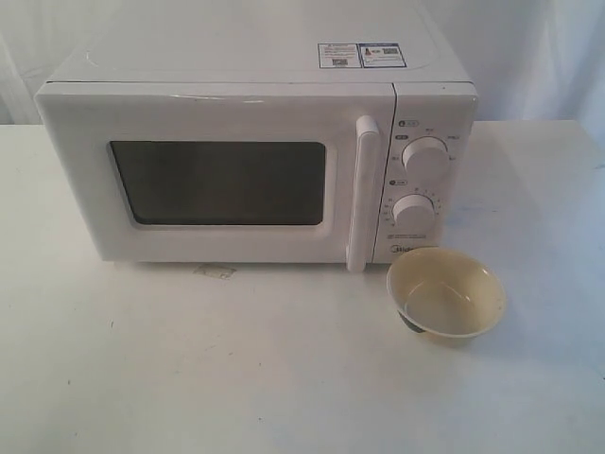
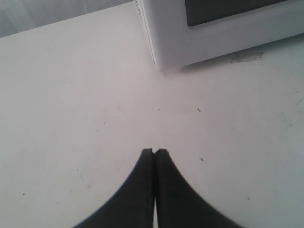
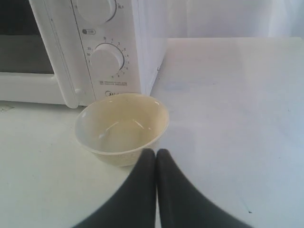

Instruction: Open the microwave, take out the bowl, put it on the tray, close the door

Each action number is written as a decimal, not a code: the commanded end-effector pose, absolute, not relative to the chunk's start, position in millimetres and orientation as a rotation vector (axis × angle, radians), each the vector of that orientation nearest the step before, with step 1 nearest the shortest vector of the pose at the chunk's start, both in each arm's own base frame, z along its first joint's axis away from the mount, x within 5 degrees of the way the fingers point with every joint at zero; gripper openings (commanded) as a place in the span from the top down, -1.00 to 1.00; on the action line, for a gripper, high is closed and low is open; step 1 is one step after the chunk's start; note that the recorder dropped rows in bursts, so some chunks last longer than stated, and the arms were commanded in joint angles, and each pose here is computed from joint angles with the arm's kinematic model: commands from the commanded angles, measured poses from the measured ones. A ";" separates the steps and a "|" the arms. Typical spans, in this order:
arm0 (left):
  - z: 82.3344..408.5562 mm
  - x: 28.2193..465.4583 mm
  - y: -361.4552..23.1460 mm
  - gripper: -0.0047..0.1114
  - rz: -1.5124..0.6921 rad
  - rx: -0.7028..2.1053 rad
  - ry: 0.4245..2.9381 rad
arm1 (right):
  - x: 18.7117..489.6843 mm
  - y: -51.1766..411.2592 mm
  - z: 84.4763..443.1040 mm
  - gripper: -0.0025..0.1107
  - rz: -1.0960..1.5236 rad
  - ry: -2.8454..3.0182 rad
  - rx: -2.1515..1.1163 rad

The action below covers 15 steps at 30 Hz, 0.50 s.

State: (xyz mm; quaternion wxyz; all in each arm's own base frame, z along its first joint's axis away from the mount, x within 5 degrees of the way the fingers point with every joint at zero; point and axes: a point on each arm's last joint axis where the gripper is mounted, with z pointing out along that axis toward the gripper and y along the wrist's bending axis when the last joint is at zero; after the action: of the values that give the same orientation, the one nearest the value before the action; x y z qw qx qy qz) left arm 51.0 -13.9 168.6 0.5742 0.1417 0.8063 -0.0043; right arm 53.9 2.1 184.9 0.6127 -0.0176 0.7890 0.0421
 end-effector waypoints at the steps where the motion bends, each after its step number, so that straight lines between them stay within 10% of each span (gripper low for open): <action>1: 168.1 50.9 -14.0 0.92 -0.017 0.322 1.885 | 53.6 1.4 181.7 0.96 0.089 1.833 -0.033; 15: 168.1 50.9 -14.0 0.92 -0.017 0.322 1.885 | 53.5 1.7 181.7 0.96 0.110 1.834 -0.004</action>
State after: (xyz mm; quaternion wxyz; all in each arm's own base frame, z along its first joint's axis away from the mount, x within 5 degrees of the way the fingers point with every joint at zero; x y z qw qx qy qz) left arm 51.0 -13.9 168.6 0.5742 0.1417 0.8063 -0.0043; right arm 53.5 1.8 183.2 0.6049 -0.0051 0.7949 0.0472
